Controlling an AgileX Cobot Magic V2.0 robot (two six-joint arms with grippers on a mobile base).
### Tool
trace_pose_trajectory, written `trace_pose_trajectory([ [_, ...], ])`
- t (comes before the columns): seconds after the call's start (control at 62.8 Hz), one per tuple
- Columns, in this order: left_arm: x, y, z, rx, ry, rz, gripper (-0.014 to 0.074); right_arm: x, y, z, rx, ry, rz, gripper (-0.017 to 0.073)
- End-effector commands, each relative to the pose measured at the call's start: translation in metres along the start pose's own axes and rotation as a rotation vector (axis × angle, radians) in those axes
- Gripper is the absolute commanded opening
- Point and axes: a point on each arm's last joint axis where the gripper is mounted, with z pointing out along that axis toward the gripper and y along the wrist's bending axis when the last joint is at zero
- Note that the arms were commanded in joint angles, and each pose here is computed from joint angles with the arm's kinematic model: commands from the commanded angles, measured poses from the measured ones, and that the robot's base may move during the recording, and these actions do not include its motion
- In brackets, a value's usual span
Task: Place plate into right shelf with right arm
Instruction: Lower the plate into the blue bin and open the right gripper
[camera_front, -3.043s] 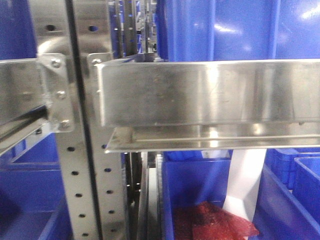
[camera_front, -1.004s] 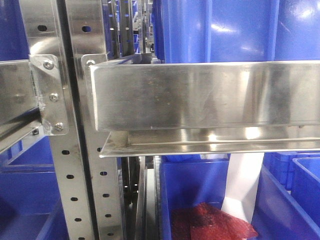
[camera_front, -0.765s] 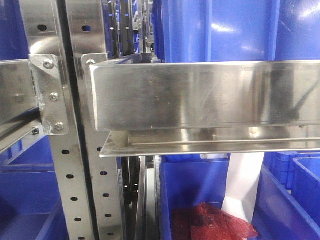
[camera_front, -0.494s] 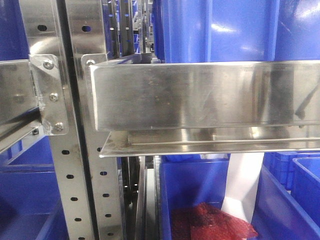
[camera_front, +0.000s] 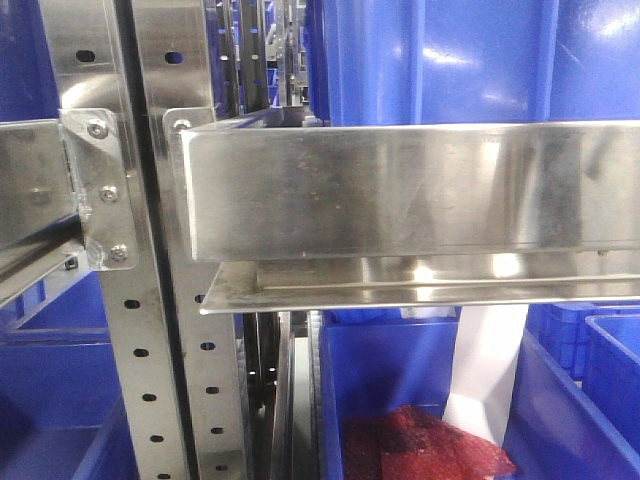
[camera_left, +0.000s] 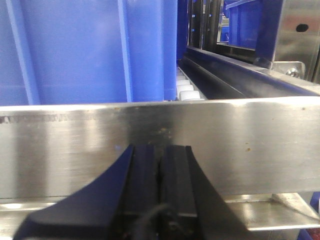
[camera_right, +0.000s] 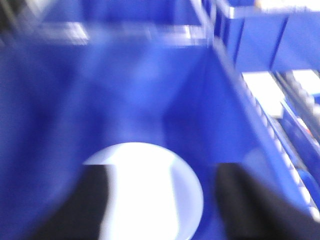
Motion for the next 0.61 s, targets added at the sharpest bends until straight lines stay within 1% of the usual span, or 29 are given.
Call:
trace_pose_trajectory([
  [0.0,-0.006,0.002,-0.001,-0.017,-0.085,-0.006,-0.0047,-0.011,-0.007,-0.047,-0.024,-0.152,-0.011,0.0211],
  [0.064,-0.006,0.002,-0.001,-0.017,-0.085,-0.006,-0.0047,0.001,-0.01,-0.059,-0.029,-0.16,-0.028,0.013],
  [0.159,-0.006,0.002,-0.001,-0.017,-0.085,-0.006,-0.0047,0.024,-0.016,-0.081,-0.041,-0.188,-0.046,0.0046],
  [0.239,-0.006,0.002,-0.001,-0.017,-0.085,-0.006,-0.0047,0.047,-0.021,-0.102,-0.058,-0.23,-0.049,0.005],
  [0.303,-0.006,0.002,-0.001,-0.017,-0.085,-0.006,-0.0047,0.069,-0.025,-0.11,-0.071,-0.247,-0.054,0.005],
  [0.462,-0.006,0.002,-0.001,-0.017,-0.085,-0.006,-0.0047,0.12,-0.035,-0.144,-0.102,-0.345,-0.054,0.005],
  [0.59,-0.006,0.002,-0.001,-0.017,-0.085,-0.006,-0.0047,0.159,-0.042,-0.162,-0.112,-0.392,-0.051,0.005],
])
